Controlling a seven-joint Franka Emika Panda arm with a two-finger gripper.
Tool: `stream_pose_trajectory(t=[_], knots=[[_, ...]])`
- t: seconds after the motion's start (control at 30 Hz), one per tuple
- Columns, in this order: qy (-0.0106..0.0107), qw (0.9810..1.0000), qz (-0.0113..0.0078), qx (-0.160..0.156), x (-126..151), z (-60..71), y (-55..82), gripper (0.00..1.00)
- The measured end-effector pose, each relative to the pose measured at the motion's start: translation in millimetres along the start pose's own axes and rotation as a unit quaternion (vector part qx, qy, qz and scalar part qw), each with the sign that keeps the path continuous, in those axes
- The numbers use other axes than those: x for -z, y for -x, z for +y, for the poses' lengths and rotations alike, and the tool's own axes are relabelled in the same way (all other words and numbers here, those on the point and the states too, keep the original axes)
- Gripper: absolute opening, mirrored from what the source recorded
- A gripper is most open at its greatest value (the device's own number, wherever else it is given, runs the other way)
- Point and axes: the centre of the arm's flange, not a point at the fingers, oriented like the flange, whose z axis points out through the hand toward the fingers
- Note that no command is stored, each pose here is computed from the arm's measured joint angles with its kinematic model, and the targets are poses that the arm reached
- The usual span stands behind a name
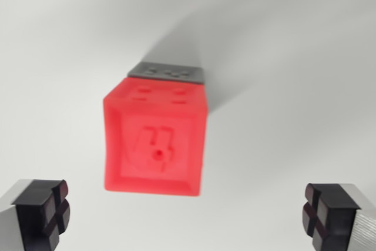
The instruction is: Destack cube
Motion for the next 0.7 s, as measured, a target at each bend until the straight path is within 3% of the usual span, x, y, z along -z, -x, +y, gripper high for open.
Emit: stream_pose_trajectory(t=[0.27,0.33,0.53,0.7], knots=[[0.0019,0.9997,-0.0011,-0.026,-24,-7.7,17.0,1.0],[0.0013,0.9996,-0.0014,-0.027,-32,-7.9,17.0,1.0],[0.0029,0.9996,-0.0016,-0.029,-59,-7.2,15.8,1.0],[0.0029,0.9996,-0.0021,-0.029,-75,-7.0,15.8,1.0]])
